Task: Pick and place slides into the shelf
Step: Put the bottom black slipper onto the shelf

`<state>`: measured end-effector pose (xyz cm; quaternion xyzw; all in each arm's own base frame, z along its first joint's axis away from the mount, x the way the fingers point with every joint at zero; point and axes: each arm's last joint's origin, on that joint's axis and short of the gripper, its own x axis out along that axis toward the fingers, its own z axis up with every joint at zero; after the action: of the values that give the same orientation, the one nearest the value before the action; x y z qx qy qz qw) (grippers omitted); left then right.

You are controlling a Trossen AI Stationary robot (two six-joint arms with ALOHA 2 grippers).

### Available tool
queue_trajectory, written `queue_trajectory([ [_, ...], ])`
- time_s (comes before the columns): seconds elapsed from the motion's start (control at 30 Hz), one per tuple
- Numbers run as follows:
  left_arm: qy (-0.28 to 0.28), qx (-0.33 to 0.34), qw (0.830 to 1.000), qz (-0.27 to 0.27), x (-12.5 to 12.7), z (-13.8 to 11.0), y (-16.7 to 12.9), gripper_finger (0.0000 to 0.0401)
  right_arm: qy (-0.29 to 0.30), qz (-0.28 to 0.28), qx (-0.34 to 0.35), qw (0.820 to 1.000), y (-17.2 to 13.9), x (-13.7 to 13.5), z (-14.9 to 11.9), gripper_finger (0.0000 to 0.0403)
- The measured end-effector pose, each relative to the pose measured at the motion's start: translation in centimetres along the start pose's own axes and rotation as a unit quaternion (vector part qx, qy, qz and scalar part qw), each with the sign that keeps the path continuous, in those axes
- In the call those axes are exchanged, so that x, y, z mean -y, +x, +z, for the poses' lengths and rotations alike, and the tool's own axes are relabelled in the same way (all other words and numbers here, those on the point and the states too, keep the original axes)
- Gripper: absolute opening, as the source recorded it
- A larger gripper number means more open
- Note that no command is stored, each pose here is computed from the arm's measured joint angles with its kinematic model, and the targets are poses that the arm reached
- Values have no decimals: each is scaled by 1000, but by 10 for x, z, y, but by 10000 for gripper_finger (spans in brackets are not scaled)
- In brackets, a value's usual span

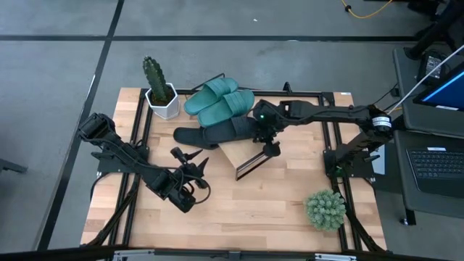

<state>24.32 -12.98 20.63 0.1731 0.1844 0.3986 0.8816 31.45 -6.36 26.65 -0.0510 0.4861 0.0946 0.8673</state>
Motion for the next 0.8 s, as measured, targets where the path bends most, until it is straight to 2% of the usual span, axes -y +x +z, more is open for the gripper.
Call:
queue_trajectory([
  [0.33, 0, -8, 1000, -10, 1, 0, 0, 169, 18, -50, -11, 999, -4, 17, -6, 2],
  [0.8, -2, -7, 1000, -10, 1, 0, 0, 169, 13, -83, 1, 996, -4, 25, -5, 4],
])
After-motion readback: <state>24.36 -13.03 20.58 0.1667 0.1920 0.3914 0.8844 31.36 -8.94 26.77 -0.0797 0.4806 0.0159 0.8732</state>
